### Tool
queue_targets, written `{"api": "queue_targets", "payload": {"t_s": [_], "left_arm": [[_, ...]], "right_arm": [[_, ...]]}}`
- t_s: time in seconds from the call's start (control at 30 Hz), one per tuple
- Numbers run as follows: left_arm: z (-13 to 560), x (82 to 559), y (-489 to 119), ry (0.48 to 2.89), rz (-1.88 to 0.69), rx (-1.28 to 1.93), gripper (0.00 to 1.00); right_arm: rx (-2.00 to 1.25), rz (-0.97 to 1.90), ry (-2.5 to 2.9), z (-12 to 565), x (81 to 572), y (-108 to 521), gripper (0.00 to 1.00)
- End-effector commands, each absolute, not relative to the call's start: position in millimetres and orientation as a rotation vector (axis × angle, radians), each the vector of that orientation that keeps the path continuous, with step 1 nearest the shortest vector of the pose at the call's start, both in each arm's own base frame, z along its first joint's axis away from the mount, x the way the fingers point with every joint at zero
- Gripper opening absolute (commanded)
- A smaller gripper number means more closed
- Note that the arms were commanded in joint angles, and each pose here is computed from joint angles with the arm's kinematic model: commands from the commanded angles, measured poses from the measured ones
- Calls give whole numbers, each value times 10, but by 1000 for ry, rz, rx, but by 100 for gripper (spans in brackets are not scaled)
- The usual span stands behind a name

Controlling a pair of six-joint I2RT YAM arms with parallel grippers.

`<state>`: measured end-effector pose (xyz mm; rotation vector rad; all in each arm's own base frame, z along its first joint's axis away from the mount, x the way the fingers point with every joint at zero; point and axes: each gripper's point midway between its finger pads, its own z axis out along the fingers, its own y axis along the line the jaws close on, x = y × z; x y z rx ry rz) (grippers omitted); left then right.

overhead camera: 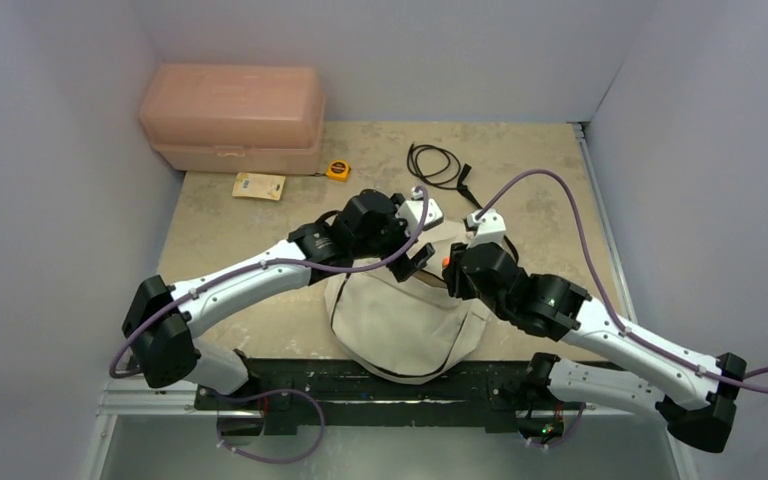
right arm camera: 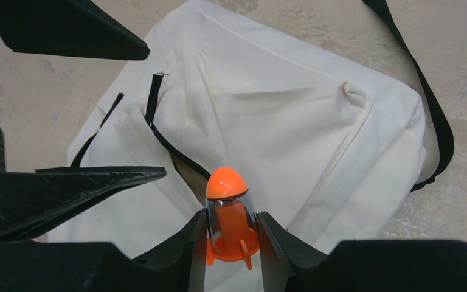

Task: Pack the student bag
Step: Pick up the stationery from the center of the board, then place the stationery in the student bag.

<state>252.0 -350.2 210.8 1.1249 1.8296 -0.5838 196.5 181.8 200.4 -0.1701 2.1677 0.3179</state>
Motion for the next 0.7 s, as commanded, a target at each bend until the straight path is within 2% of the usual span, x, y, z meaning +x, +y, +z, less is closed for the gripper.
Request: {"api": "queue_targets", "payload": {"t_s": [0.0,0.3,0.43,0.57,0.67], "left_arm": [[1976,2502,-3607,1718,-578,1290,83],[1591,2590,-3680,1750,-565,1295,84],[1460,2739,-3600,1759,-464,1247,82],[1511,2999,-3511,1758,-338,1119,59],[1663,3028,-3487,1729,-363,1049,44]], "right_arm": [[-173,412,2122,2109,1992,1915,20],[-332,438,2038,2097,2070,2100,15],[-363,412,2000,2163,2115,2095,14],[-453,375,1942,2172,2153,2098,12],[-557,353,1918,2163,2174,2177,0]]}}
